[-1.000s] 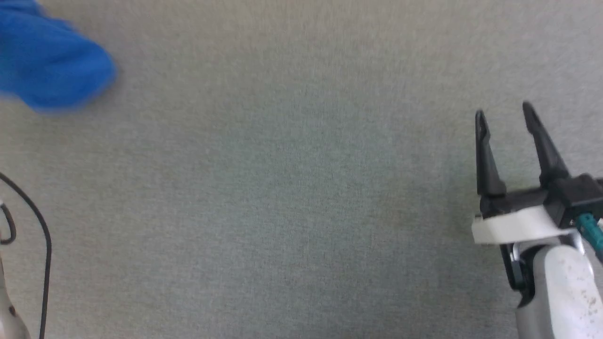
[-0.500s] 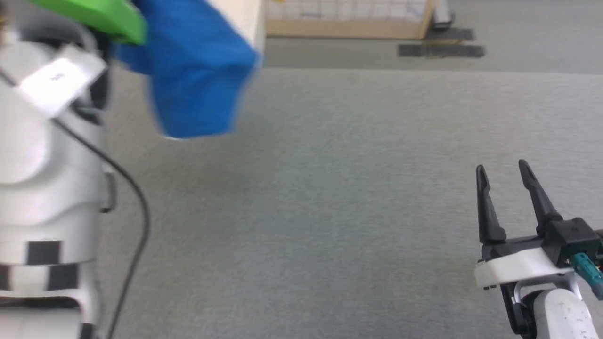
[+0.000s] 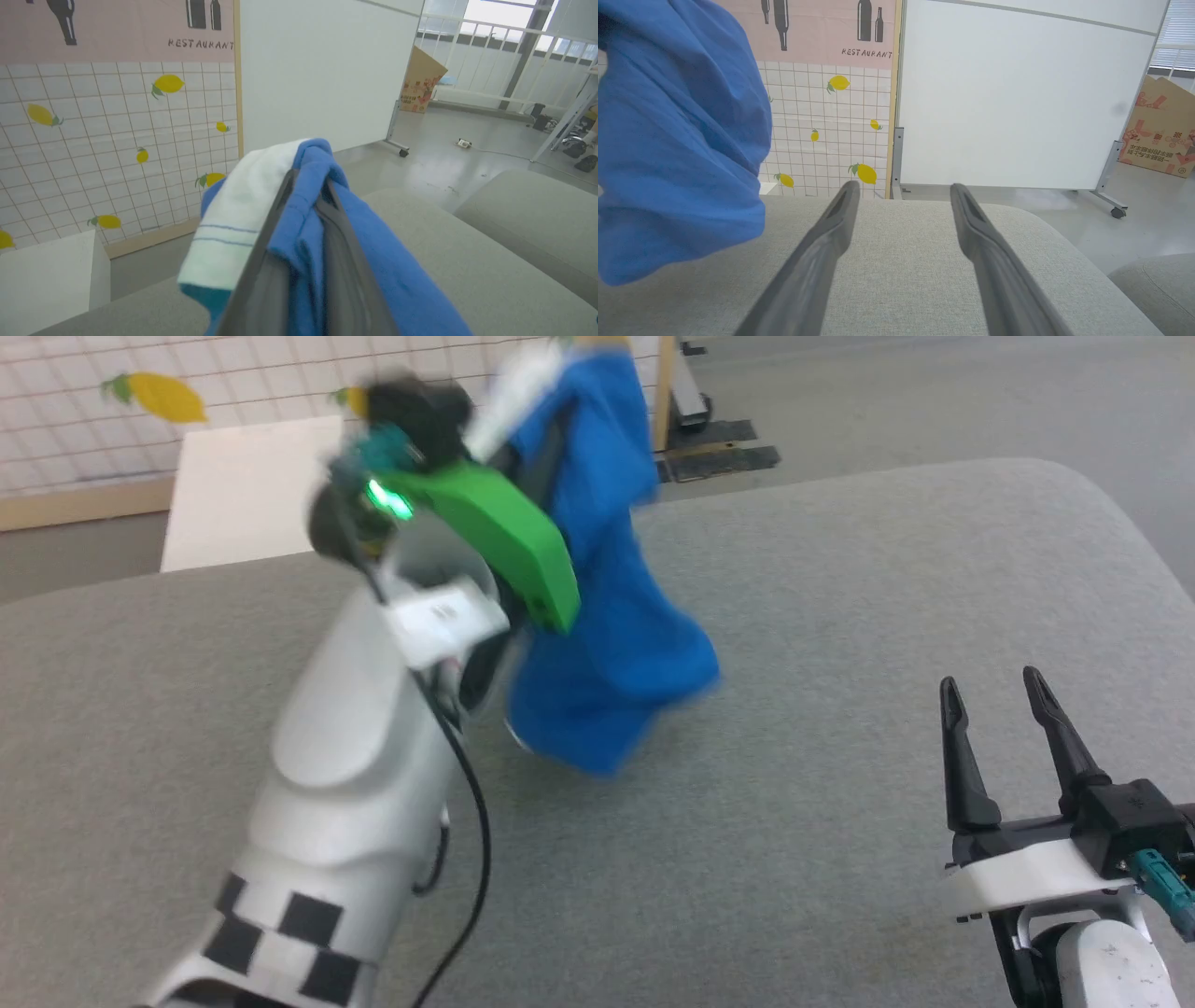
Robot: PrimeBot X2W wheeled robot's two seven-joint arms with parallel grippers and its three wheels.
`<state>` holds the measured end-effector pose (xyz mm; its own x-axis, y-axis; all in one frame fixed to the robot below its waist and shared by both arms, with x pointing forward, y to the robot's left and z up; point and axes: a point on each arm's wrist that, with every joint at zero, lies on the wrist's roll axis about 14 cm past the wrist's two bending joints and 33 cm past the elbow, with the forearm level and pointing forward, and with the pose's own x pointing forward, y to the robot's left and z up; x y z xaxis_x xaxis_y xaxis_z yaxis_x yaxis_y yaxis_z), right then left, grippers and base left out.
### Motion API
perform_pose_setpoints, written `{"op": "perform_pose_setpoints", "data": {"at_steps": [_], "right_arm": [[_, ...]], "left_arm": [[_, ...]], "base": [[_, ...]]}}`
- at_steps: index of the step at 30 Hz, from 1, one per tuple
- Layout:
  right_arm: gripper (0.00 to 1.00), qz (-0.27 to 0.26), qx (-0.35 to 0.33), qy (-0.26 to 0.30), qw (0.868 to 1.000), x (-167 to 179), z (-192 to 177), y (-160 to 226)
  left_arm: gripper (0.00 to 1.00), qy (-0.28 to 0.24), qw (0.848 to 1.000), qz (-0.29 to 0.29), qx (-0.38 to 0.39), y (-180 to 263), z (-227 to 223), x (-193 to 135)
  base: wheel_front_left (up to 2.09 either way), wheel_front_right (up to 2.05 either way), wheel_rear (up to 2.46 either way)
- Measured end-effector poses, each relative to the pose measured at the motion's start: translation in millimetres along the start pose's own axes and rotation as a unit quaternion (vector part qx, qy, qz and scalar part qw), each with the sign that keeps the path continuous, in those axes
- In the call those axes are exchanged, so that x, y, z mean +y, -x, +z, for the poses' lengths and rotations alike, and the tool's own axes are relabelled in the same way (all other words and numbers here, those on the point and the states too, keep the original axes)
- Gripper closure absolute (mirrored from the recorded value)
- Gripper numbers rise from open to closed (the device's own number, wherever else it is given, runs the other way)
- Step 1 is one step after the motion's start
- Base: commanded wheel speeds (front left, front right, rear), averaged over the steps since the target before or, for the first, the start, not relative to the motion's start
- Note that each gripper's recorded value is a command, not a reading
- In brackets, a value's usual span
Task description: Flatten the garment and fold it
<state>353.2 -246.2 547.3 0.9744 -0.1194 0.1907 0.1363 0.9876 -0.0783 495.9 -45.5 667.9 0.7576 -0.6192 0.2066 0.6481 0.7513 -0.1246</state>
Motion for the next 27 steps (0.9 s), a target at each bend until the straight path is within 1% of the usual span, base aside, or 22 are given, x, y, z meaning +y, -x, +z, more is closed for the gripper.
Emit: {"op": "perform_pose_setpoints", "data": {"at_steps": [3, 6, 8, 10, 12, 14, 15, 16, 17, 18, 19, 20, 23, 24, 25, 27], "right_arm": [[0.00, -0.015, 0.002, -0.001, 1.000, -10, 0, 6], [0.00, -0.023, 0.008, 0.000, 1.000, -15, -3, 9], [0.00, -0.026, 0.015, 0.002, 1.000, -17, -7, 10], [0.00, -0.030, 0.019, 0.001, 0.999, -19, -10, 11], [0.00, -0.033, 0.024, 0.002, 0.999, -21, -12, 11], [0.00, -0.034, 0.027, 0.002, 0.999, -22, -14, 11], [0.00, -0.034, 0.029, 0.001, 0.999, -21, -16, 10], [0.00, -0.032, 0.030, -0.001, 0.999, -20, -17, 9], [0.00, -0.031, 0.030, -0.002, 0.999, -19, -17, 8], [0.00, -0.028, 0.031, -0.003, 0.999, -17, -18, 7], [0.00, -0.026, 0.031, -0.003, 0.999, -15, -18, 5], [0.00, -0.024, 0.031, -0.004, 0.999, -14, -19, 4], [0.00, -0.013, 0.030, -0.007, 0.999, -7, -20, -1], [0.00, -0.011, 0.029, -0.008, 0.999, -5, -20, -2], [0.00, -0.005, 0.027, -0.010, 1.000, -1, -19, -5], [0.00, -0.001, 0.024, -0.011, 1.000, 2, -18, -7]], "left_arm": [[1.00, 0.020, 0.995, -0.010, 0.093, 5, -63, -15], [1.00, 0.032, 0.979, -0.013, 0.203, 23, -130, -24], [1.00, 0.036, 0.958, -0.012, 0.283, 41, -173, -27], [1.00, 0.033, 0.932, -0.012, 0.360, 64, -211, -29], [1.00, 0.026, 0.898, -0.013, 0.438, 91, -246, -30], [1.00, 0.029, 0.877, -0.014, 0.479, 106, -262, -32], [1.00, 0.033, 0.870, -0.015, 0.492, 109, -265, -32], [1.00, 0.037, 0.866, -0.015, 0.499, 110, -266, -32], [1.00, 0.042, 0.864, -0.015, 0.501, 111, -265, -32], [0.59, 0.044, 0.866, -0.015, 0.498, 110, -264, -32], [0.14, 0.044, 0.872, -0.014, 0.488, 107, -261, -32], [0.00, 0.044, 0.877, -0.010, 0.478, 105, -259, -30], [0.00, 0.046, 0.897, 0.002, 0.439, 96, -248, -25], [0.00, 0.047, 0.908, 0.010, 0.416, 91, -241, -21], [0.00, 0.051, 0.932, 0.026, 0.357, 77, -221, -13], [0.00, 0.053, 0.950, 0.036, 0.304, 66, -200, -7]], "base": [[0.00, 0.00, 0.00], [0.00, 0.00, 0.00], [0.00, 0.00, 0.00], [0.00, 0.00, 0.00], [0.00, 0.00, 0.00], [0.00, 0.00, 0.00], [0.00, 0.00, 0.00], [0.00, 0.00, 0.00], [0.00, 0.00, 0.00], [0.00, 0.00, 0.00], [0.00, 0.00, 0.00], [0.00, 0.00, 0.00], [0.00, 0.00, 0.00], [0.00, 0.00, 0.00], [0.00, 0.00, 0.00], [0.00, 0.00, 0.00]]}}
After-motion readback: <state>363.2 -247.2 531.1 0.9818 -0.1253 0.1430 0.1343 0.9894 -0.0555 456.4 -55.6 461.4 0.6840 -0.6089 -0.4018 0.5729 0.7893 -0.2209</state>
